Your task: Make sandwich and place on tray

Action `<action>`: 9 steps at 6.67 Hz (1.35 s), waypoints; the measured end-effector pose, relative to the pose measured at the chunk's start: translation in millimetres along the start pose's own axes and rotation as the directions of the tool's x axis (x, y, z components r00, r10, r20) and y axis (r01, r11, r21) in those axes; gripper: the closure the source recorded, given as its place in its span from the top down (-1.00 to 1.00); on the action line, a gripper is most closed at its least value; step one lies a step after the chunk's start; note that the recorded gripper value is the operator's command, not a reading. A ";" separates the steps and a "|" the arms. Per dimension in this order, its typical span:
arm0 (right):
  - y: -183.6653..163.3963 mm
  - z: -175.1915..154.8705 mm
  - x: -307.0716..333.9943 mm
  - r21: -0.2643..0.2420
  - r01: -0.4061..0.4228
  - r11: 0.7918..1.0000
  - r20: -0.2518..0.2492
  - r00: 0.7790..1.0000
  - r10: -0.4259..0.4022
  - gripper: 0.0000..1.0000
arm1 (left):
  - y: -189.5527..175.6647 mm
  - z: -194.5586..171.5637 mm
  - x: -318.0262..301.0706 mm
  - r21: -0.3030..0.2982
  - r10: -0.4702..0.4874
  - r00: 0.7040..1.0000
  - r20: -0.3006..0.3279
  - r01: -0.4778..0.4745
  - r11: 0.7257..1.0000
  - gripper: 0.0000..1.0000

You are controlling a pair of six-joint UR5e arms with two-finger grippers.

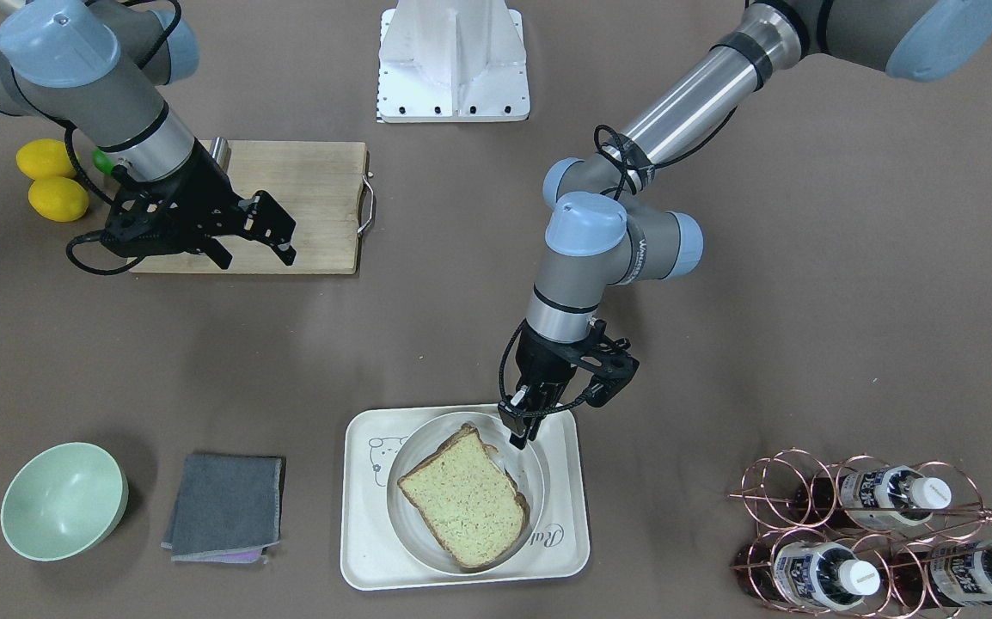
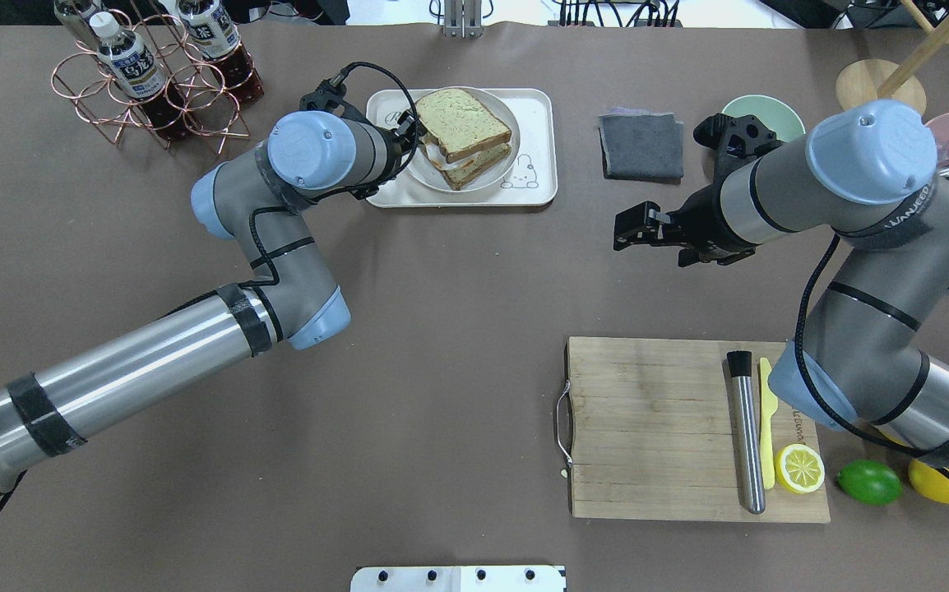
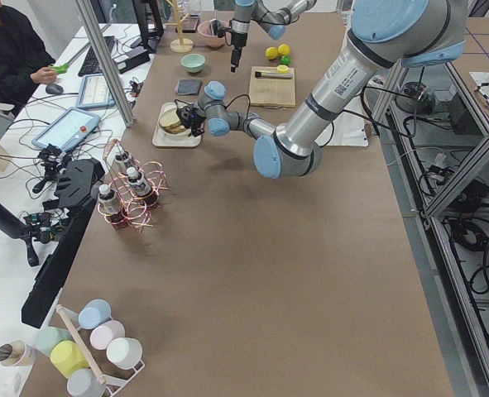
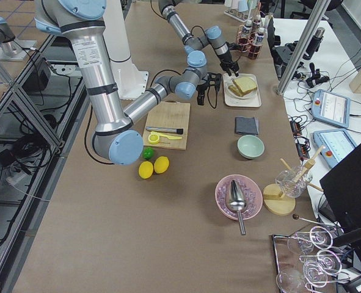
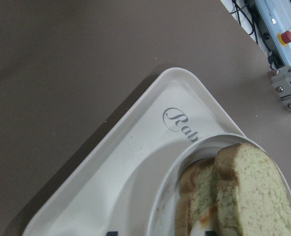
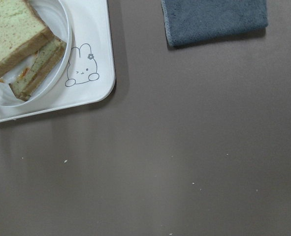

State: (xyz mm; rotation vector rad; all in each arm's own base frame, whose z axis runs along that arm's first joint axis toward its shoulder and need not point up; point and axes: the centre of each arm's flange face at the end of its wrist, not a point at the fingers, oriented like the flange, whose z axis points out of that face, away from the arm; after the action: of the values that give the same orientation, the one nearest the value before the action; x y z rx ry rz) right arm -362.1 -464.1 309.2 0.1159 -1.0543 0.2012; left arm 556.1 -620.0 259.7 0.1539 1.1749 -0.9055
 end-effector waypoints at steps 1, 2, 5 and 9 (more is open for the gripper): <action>-2.7 -1.0 0.1 0.004 0.007 1.000 0.000 1.000 -0.007 0.99 | -18.7 -12.9 2.1 -0.020 0.017 1.000 -0.008 -0.017 1.000 0.74; -4.7 -2.3 0.9 0.007 0.007 1.000 0.000 1.000 -0.007 0.99 | -36.6 -28.0 -7.3 -0.049 0.037 0.999 -0.008 -0.037 0.998 0.97; -19.2 -10.3 16.0 0.018 -0.004 1.000 -0.025 1.000 0.005 0.99 | -60.5 -109.7 -44.7 -0.094 0.234 0.971 0.046 -0.229 0.969 0.97; -75.5 -42.4 87.4 -0.014 0.103 0.995 -0.268 0.958 -0.103 1.00 | -165.2 -224.4 -147.7 -0.134 0.510 0.839 0.191 -0.492 0.860 0.97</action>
State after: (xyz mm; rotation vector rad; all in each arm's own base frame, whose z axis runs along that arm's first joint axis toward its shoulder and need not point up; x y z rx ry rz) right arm -267.7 -520.1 364.7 0.1387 -0.7752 0.1183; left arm 267.3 -527.2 346.0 0.2760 0.8958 -0.3947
